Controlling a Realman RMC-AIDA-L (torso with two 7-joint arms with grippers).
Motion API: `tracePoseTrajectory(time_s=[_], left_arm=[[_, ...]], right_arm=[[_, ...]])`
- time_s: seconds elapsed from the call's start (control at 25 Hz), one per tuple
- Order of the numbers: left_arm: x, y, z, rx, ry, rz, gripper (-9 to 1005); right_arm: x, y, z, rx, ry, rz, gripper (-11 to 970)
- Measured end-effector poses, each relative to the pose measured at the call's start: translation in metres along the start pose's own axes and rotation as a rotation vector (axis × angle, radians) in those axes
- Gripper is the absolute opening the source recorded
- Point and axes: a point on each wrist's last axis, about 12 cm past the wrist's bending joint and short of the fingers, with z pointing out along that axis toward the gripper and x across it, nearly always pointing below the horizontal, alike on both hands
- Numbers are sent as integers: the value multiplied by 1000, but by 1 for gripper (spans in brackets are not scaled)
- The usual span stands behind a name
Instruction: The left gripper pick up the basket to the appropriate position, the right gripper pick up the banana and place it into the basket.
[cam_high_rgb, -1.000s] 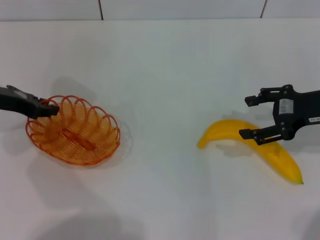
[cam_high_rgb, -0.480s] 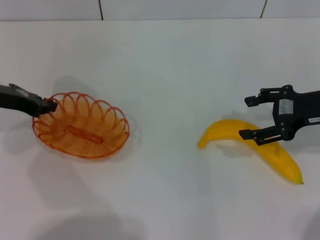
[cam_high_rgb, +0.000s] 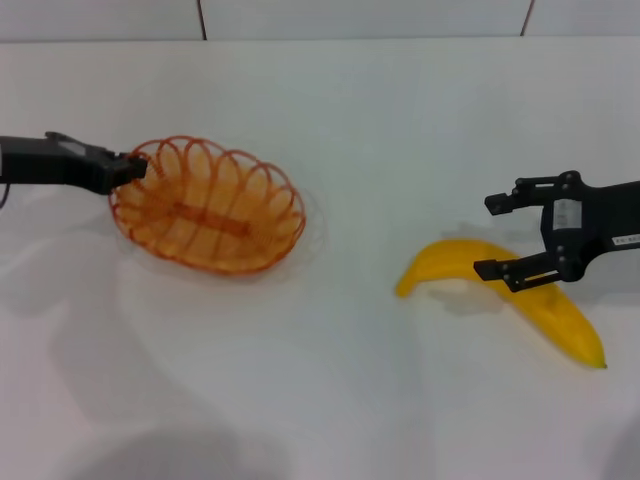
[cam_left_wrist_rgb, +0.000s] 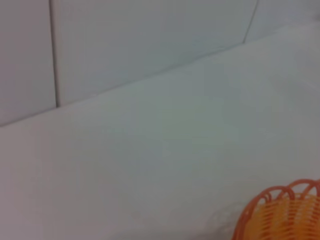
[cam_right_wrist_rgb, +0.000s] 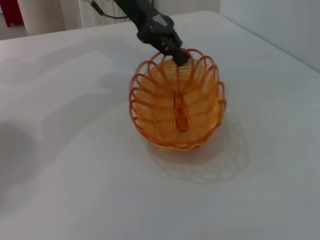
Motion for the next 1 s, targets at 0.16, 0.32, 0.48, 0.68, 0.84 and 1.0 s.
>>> tracePoseTrajectory(time_s=[0.16, 0.32, 0.48, 0.68, 0.84, 1.0], left_arm=[[0, -1, 8, -1, -44, -22, 80], [2, -3, 13, 1, -74, -45, 77], [7, -4, 19, 2, -94, -77, 75], [12, -6, 27, -1, -88, -87, 75], [13, -9, 32, 7, -78, -91, 74], [15, -10, 34, 3, -80, -99, 73]], right_arm=[[-1, -1, 3, -14, 11, -1, 882], [-1, -2, 6, -26, 20, 5, 882], [-1, -2, 7, -28, 23, 5, 881], [-3, -2, 8, -32, 23, -1, 881], [-3, -2, 10, -39, 21, 1, 881], [-4, -2, 10, -40, 21, 0, 881]])
